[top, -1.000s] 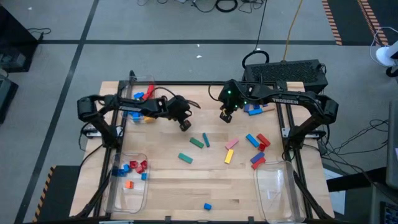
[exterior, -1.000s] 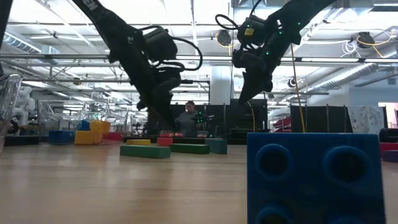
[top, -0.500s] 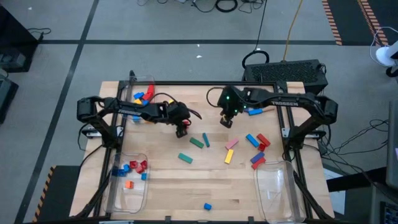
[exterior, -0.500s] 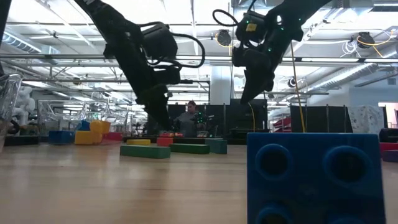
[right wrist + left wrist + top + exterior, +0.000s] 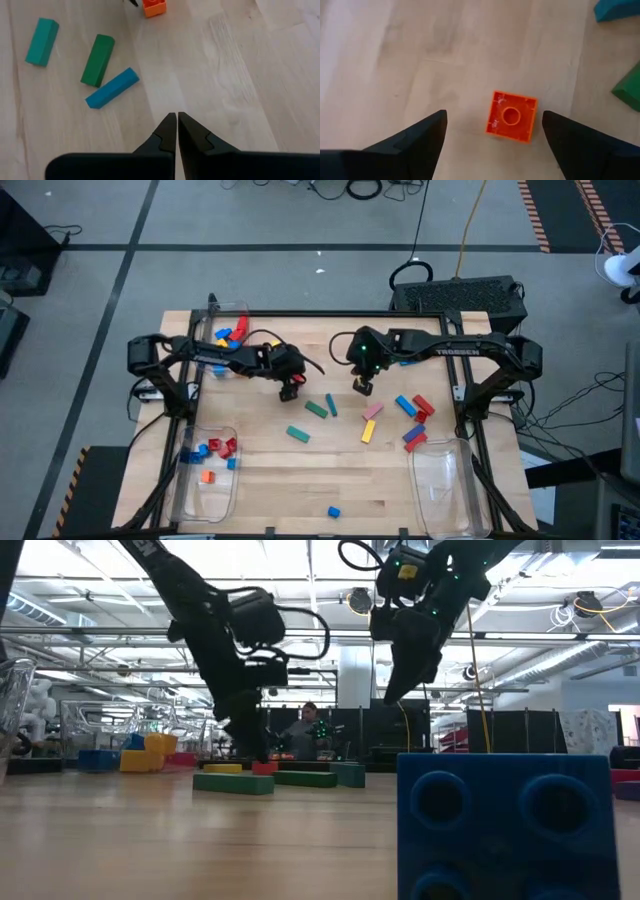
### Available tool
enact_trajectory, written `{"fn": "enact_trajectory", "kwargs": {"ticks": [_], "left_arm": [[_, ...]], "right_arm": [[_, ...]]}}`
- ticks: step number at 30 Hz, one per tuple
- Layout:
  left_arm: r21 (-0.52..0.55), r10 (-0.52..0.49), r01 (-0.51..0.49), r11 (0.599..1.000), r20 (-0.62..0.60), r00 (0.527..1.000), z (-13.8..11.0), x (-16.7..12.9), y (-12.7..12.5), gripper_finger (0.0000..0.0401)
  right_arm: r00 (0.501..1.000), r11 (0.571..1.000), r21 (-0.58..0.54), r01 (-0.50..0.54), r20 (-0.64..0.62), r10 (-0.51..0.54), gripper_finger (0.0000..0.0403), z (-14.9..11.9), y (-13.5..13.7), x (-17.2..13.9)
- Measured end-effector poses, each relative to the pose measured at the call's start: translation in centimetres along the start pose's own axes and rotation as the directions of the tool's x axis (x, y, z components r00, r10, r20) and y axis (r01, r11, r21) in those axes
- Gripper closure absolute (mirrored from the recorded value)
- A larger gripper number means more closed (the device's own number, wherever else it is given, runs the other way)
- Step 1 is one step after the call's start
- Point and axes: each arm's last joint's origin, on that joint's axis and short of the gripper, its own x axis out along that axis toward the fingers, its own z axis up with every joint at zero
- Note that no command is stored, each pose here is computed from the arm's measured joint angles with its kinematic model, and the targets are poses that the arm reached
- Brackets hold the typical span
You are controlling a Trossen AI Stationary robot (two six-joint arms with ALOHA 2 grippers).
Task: Sort blocks by size
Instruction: Put the orange four stud game piece into the bottom left transparent bin
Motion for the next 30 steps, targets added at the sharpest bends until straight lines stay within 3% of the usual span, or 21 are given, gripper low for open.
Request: {"fn": "enact_trajectory", "kwargs": {"ticks": [9, 21, 30], "left_arm": [[0.048, -0.012, 0.012, 0.999, 0.002, 1.0, -0.1, 1.3, -0.2, 0.0087], [0.07, -0.072, 0.073, 0.995, -0.021, 0.997, -0.4, 2.3, -0.4, 0.0234], [-0.01, -0.073, 0.073, 0.997, -0.052, 0.996, -0.2, 1.1, -0.1, 0.0245]], "right_arm": [[1.0, 1.0, -0.005, -0.003, 0.009, 0.003, 0.0403, 0.1, 0.1, 0.0], [1.0, 1.0, -0.013, -0.019, 0.016, 0.019, 0.0403, 0.1, 1.1, 0.1], [0.999, 0.999, -0.034, -0.043, 0.001, 0.043, 0.0403, -0.2, 2.6, 0.2]]}}
